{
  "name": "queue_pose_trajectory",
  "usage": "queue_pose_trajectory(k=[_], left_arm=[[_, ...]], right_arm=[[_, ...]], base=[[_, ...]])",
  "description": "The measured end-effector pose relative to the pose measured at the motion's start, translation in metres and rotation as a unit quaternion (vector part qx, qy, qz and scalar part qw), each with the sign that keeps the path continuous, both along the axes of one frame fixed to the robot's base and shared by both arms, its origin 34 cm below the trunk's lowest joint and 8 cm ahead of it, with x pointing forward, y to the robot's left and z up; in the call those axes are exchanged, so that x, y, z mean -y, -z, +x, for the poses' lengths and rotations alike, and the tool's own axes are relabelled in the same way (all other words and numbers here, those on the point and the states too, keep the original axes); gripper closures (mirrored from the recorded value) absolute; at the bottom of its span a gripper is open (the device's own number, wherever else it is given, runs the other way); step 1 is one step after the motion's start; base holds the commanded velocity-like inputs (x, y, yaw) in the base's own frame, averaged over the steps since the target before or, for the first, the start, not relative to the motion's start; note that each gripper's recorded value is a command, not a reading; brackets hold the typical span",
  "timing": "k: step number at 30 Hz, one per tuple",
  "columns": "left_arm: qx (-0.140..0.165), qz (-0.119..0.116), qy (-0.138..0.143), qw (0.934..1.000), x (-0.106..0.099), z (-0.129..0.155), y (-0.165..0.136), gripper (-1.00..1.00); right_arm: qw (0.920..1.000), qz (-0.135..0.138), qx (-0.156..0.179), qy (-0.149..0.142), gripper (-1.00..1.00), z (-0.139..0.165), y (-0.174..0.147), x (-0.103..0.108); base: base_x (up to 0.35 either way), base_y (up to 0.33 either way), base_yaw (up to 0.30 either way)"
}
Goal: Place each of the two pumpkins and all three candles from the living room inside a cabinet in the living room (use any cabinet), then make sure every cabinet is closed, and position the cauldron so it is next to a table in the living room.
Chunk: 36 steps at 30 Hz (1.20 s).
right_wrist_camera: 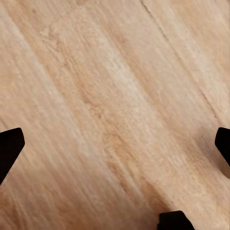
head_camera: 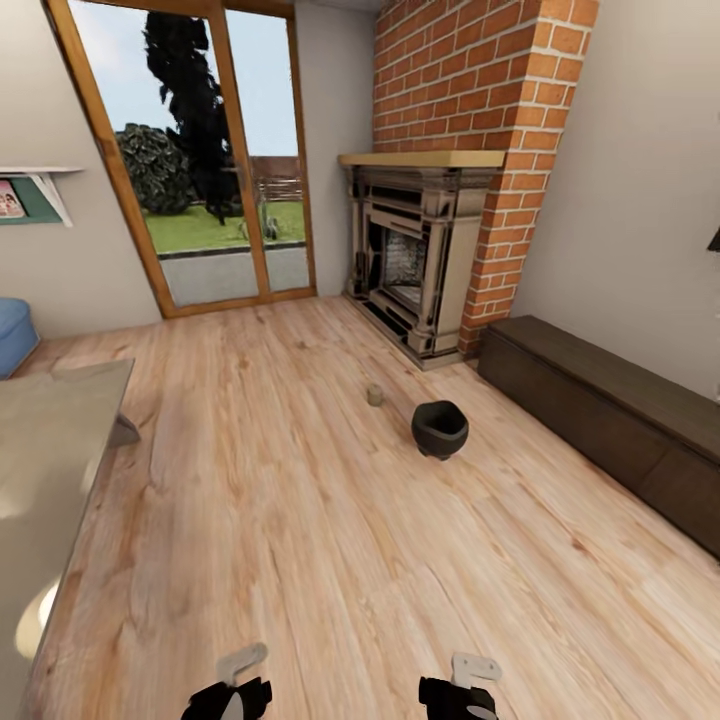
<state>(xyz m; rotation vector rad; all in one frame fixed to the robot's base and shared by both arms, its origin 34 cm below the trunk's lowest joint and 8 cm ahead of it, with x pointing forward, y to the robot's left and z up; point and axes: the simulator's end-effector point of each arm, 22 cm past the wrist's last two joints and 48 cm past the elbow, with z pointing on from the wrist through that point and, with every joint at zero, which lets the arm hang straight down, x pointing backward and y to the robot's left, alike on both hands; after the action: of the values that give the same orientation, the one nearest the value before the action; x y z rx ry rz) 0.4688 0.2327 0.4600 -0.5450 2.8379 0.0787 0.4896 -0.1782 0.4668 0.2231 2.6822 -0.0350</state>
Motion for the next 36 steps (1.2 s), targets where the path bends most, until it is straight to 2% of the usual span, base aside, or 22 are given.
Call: queue_pose_trajectory(k=[9,18,36], left_arm=[[0.005,0.0,0.0,1.0,0.0002,0.0034,-0.0035,-1.0],[0.007,0.0,0.001,1.0,0.0001,0.0042,-0.0043,-1.0],[0.006,0.001,0.001,1.0,0.0,0.0035,-0.0036,-1.0]], right_arm=[[1.0,0.001,0.005,0.0,-1.0,0.003,-0.0036,-0.0004],[1.0,0.001,0.006,0.0,-1.0,0.0039,-0.0045,-0.0002],[1.0,0.001,0.006,0.0,-1.0,0.0036,-0.0039,0.0002]], base=[[0.291,0.206,-0.215],[0.336,0.065,-0.264],[0.343,0.001,-0.038]])
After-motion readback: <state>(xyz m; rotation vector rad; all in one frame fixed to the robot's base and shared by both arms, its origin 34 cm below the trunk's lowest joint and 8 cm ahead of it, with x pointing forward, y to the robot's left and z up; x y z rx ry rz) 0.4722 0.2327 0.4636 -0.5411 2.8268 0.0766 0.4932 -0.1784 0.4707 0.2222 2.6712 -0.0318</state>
